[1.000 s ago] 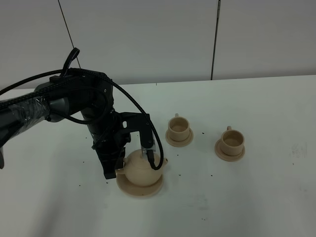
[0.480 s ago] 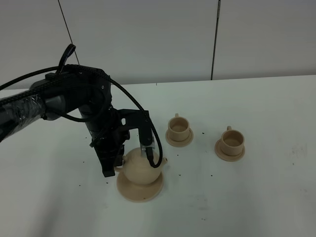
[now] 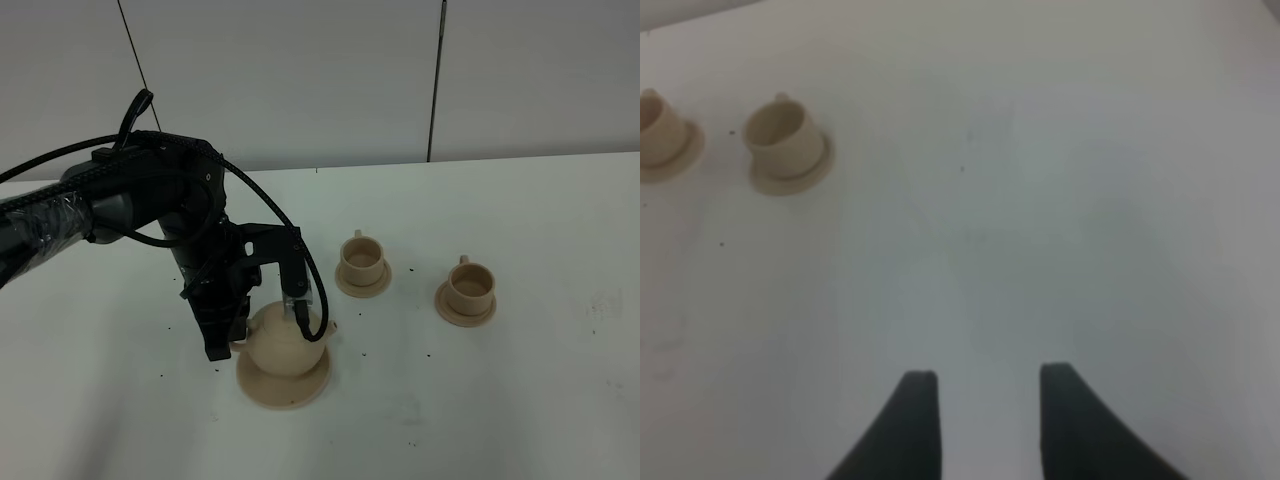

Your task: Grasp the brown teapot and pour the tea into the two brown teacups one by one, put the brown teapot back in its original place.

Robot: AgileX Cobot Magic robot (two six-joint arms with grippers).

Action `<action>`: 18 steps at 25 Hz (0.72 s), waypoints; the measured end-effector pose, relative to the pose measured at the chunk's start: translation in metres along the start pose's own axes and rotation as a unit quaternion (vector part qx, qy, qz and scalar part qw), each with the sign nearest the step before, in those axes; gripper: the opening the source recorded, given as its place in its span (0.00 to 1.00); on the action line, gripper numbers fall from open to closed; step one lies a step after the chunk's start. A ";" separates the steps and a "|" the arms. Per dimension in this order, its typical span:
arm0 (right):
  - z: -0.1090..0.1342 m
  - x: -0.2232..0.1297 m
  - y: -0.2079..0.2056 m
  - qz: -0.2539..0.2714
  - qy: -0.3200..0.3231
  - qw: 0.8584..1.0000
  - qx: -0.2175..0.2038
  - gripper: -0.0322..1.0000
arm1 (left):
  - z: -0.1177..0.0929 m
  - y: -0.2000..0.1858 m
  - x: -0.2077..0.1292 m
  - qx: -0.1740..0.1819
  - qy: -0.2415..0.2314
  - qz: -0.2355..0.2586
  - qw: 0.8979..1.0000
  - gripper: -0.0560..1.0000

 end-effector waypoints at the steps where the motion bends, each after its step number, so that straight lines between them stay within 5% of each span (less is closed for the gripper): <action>1: 0.000 0.000 0.000 0.000 0.000 1.000 0.000 0.26 | 0.000 0.000 0.000 0.000 0.000 0.000 1.000 0.21; 18: 0.000 0.000 0.000 0.000 0.000 1.000 0.000 0.26 | -0.002 -0.017 -0.001 0.016 -0.001 -0.009 1.000 0.21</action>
Point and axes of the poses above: a point on each arm's last joint axis where the gripper is mounted, y pointing out along that axis toward the gripper, z along the wrist's bending axis when the last joint is at zero, x = y × z, the point moved 3 cm from there along y, pointing out along that axis toward the gripper, and after that the axes turned 5 degrees about y, right-handed, at the moved point
